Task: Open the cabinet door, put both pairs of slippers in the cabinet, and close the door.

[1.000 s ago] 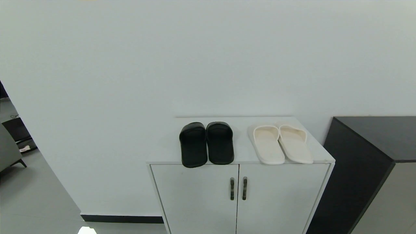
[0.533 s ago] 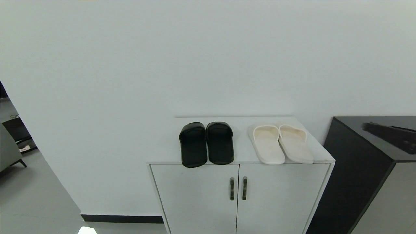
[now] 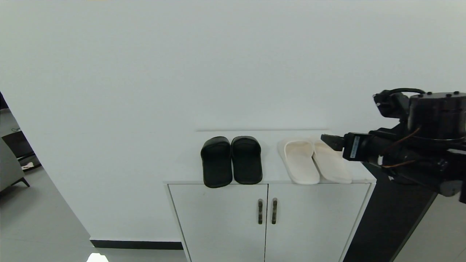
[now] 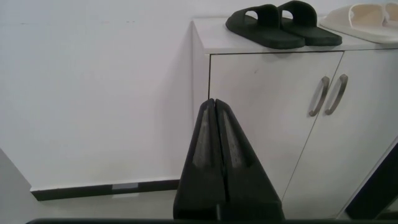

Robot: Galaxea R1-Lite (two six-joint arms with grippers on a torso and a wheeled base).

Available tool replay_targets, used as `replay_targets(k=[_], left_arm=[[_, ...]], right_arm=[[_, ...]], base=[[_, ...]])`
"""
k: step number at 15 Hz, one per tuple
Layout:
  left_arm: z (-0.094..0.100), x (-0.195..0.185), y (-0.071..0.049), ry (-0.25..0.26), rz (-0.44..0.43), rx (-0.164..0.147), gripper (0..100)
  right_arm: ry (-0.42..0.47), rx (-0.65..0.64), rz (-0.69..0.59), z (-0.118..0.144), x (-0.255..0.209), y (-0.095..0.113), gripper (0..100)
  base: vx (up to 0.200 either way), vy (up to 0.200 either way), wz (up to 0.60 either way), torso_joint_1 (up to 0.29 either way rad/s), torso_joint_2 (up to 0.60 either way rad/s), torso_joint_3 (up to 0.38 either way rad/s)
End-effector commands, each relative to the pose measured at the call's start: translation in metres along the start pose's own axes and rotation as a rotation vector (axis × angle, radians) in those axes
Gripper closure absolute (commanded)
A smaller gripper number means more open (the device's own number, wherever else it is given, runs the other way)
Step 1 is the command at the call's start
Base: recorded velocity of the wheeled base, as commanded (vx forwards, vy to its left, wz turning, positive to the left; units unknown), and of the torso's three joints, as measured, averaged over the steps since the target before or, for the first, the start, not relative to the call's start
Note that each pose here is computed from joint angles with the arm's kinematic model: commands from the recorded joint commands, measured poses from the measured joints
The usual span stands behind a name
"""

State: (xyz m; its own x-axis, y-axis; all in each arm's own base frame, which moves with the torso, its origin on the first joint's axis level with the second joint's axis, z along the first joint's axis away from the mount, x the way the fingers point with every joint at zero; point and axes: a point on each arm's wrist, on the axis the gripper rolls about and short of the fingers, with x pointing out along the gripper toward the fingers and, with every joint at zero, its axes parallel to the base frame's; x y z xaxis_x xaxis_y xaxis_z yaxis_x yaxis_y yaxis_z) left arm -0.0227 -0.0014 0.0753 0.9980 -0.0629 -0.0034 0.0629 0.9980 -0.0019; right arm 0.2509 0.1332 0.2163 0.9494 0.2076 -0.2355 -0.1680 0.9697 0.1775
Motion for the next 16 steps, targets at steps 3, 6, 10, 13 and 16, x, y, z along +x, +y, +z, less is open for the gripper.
replay_targets(k=[3, 6, 10, 13, 16], left_arm=[[0.0, 0.0, 0.0, 0.0, 0.0, -0.001, 100], [0.0, 0.0, 0.0, 0.0, 0.0, -0.001, 100], [0.0, 0.0, 0.0, 0.0, 0.0, -0.001, 100], [0.0, 0.0, 0.0, 0.0, 0.0, -0.001, 100], [0.0, 0.0, 0.0, 0.0, 0.0, -0.001, 100]], right_arm=[[0.048, -0.046, -0.037, -0.034, 0.068, 0.004, 0], [0.036, -0.074, -0.068, -0.044, 0.096, 0.003, 0], [0.06, -0.108, -0.075, -0.056, 0.115, 0.005, 0], [0.046, -0.126, -0.087, -0.056, 0.135, 0.004, 0], [0.042, -0.143, -0.127, -0.061, 0.154, 0.0, 0]], base=[[0.0, 0.0, 0.0, 0.0, 0.0, 0.0], [0.0, 0.0, 0.0, 0.0, 0.0, 0.0], [0.0, 0.0, 0.0, 0.0, 0.0, 0.0], [0.0, 0.0, 0.0, 0.0, 0.0, 0.0], [0.0, 0.0, 0.0, 0.0, 0.0, 0.0]])
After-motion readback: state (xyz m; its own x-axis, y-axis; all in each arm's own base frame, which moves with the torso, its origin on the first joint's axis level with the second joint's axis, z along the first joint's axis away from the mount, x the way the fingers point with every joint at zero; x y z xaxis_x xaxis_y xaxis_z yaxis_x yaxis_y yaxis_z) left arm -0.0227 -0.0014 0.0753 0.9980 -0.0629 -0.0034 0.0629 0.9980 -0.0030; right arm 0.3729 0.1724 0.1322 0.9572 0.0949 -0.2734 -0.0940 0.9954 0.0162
